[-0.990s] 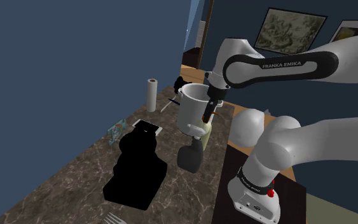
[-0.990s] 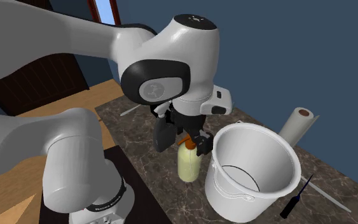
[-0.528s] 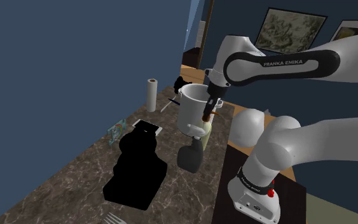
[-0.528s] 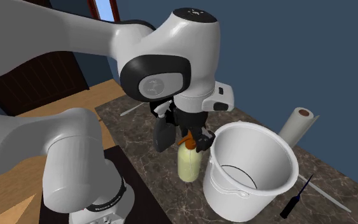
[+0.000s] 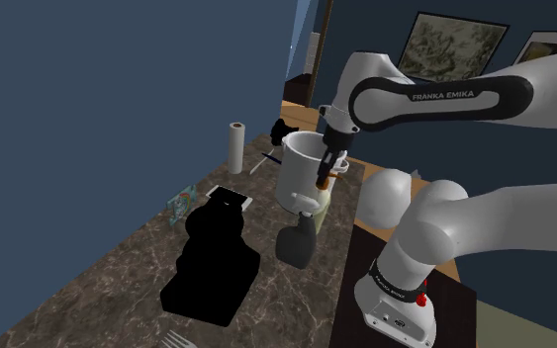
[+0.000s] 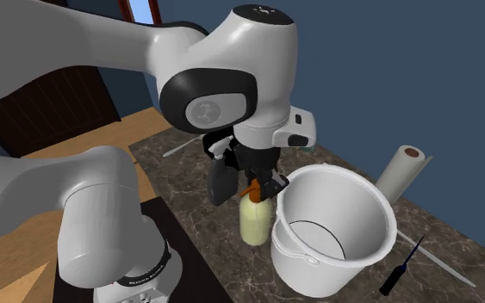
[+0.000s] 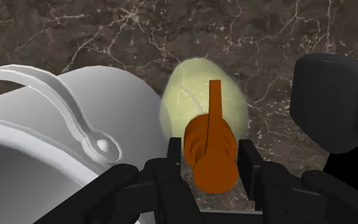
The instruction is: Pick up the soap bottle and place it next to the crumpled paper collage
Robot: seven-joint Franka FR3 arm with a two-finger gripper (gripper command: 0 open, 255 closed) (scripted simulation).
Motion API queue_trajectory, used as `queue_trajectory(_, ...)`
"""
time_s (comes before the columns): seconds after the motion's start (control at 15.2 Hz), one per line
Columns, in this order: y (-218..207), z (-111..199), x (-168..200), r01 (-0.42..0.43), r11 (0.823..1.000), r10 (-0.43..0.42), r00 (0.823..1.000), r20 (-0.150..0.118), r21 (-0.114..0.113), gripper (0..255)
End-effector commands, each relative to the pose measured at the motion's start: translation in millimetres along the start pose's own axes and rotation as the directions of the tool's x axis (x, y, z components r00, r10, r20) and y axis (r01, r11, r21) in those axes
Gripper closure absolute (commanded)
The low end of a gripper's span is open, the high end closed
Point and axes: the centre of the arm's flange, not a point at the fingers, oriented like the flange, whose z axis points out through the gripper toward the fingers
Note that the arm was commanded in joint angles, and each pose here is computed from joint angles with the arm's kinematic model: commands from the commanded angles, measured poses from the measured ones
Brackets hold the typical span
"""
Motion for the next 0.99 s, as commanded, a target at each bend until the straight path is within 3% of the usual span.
queue_trajectory(0.0, 1, 0, -2, -0.002, 1.000, 0.002, 1.000, 0.023, 0.004, 255)
queue_trajectory(0.92, 0, -74, 2, -0.002, 1.000, 0.002, 1.000, 0.023, 0.004, 255)
